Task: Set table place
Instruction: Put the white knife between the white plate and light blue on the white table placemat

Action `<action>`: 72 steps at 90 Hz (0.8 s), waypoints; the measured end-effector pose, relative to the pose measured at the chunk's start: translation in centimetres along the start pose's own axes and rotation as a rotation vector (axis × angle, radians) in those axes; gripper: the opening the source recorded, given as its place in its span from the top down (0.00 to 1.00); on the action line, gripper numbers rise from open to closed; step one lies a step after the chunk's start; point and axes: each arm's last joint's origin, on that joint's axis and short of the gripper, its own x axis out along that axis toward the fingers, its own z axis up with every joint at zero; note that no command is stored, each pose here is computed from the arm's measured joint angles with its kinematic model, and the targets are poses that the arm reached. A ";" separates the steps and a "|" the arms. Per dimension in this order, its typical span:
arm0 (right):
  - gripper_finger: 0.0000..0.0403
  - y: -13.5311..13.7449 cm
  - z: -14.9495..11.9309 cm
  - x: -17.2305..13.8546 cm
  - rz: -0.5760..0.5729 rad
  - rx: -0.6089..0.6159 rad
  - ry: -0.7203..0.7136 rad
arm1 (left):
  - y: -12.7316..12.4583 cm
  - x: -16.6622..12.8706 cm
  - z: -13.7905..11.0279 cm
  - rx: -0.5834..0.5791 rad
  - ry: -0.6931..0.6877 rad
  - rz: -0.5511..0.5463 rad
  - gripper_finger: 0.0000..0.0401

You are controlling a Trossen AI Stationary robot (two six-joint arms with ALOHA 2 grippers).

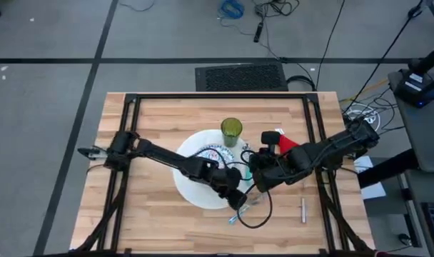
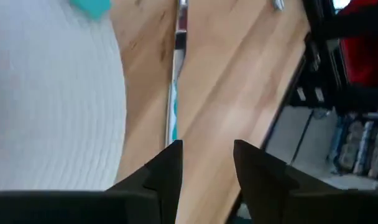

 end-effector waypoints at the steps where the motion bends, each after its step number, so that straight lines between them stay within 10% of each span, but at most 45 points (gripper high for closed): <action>1: 0.96 0.0 0.0 0.0 0.000 0.003 -0.001 | 0.0 -0.3 -0.1 0.003 0.006 0.011 0.68; 44: 0.96 -0.2 0.1 0.2 0.029 0.343 0.014 | 2.3 -12.5 -3.4 0.411 0.133 0.330 0.98; 72: 0.96 -0.2 0.5 2.2 0.133 1.088 0.254 | 6.1 -18.1 -6.4 0.732 0.053 0.311 0.99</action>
